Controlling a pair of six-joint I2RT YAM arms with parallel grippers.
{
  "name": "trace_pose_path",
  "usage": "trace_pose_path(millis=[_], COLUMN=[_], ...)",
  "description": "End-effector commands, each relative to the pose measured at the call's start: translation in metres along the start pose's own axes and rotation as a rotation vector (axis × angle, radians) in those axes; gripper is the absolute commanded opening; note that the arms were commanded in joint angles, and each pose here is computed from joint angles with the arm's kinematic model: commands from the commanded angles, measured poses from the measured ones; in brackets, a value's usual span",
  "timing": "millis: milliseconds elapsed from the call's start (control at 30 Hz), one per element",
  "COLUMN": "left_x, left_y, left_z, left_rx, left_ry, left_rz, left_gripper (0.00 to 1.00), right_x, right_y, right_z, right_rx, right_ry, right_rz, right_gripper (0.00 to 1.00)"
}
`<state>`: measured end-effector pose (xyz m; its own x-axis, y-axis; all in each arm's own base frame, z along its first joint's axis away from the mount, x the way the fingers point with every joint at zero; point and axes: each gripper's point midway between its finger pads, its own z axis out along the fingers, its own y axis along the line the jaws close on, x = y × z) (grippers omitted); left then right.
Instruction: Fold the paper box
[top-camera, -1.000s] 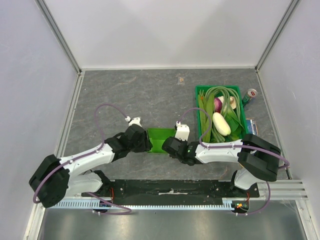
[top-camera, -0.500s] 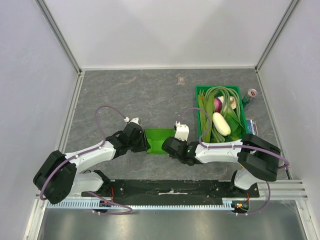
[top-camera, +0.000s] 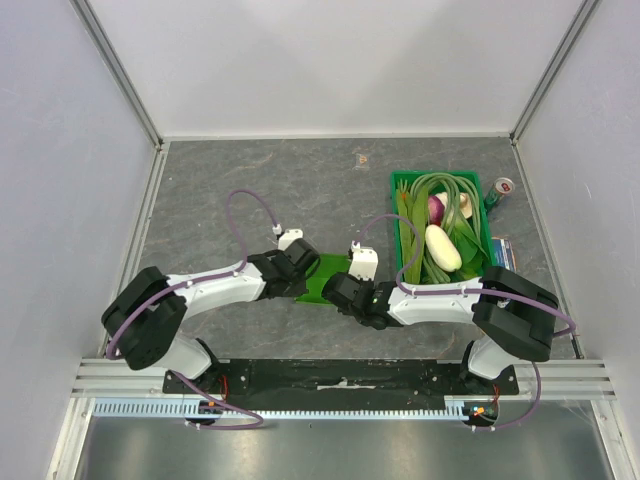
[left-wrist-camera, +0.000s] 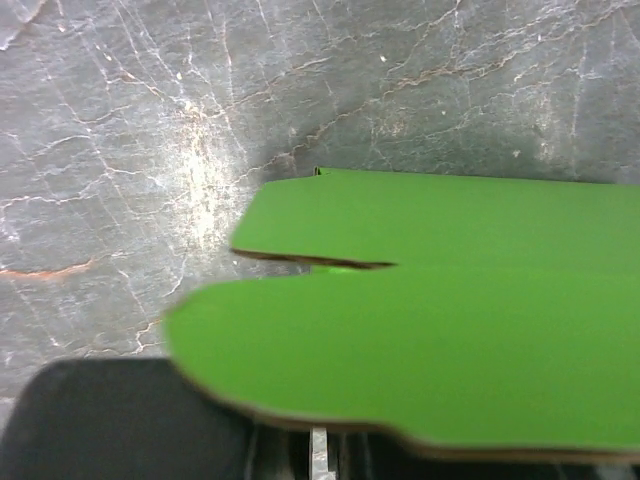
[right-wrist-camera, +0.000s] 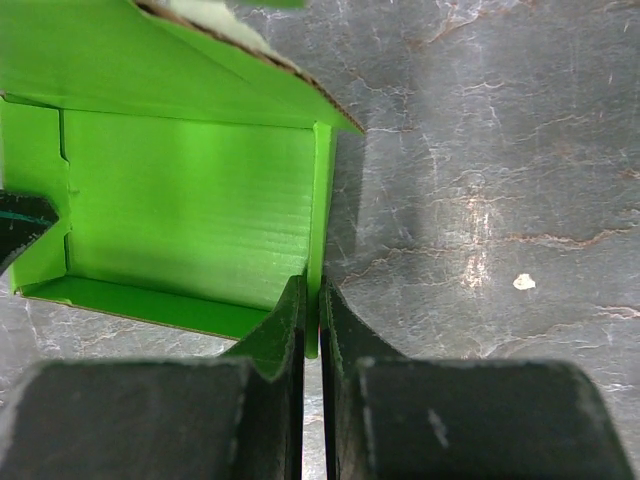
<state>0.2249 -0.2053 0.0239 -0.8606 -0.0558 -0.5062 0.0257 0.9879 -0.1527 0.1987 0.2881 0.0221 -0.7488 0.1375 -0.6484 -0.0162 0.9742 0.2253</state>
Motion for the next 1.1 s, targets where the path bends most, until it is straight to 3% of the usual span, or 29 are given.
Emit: trace_pose_path(millis=[0,167,367,600,800,867,900,1000,1067], left_x=[0.012,0.019,0.030,0.039,0.046,0.042,0.039,0.023,0.015], left_y=[0.052,0.068,0.071,0.056,0.023,0.015,0.012,-0.004,-0.006], left_z=[0.006,0.002,0.018,0.035,0.043,0.034,0.030,0.011,0.002], left_rx=[-0.346,-0.573,-0.687,-0.571,-0.312,-0.254,-0.229,-0.104,-0.057], left_ry=[-0.024,-0.041,-0.021,0.006,0.043,0.033,0.021,-0.028,-0.041], left_rz=[0.083,0.146,0.169,0.202,0.199,0.177,0.159,0.106,0.073], left_gripper=[0.02,0.02,0.02,0.02,0.03,0.10,0.23,0.43,0.49], right_x=[-0.007,0.002,0.004,0.006,0.003,0.000,-0.001,-0.006,-0.009], right_y=[0.016,0.020,0.019,0.018,0.019,0.019,0.018,0.015,0.016], right_z=[-0.003,0.003,0.006,0.005,0.005,0.003,0.003,0.001,0.000], right_rx=[-0.026,-0.022,-0.017,-0.025,-0.037,-0.038,-0.040,-0.032,-0.035], right_ry=[-0.007,0.021,0.028,0.031,0.020,0.008,0.005,-0.014,-0.023], right_rz=[0.045,0.039,0.048,0.055,0.049,0.037,0.035,0.020,0.019], right_gripper=[0.00,0.00,0.00,0.00,0.00,0.00,0.00,0.02,0.06])
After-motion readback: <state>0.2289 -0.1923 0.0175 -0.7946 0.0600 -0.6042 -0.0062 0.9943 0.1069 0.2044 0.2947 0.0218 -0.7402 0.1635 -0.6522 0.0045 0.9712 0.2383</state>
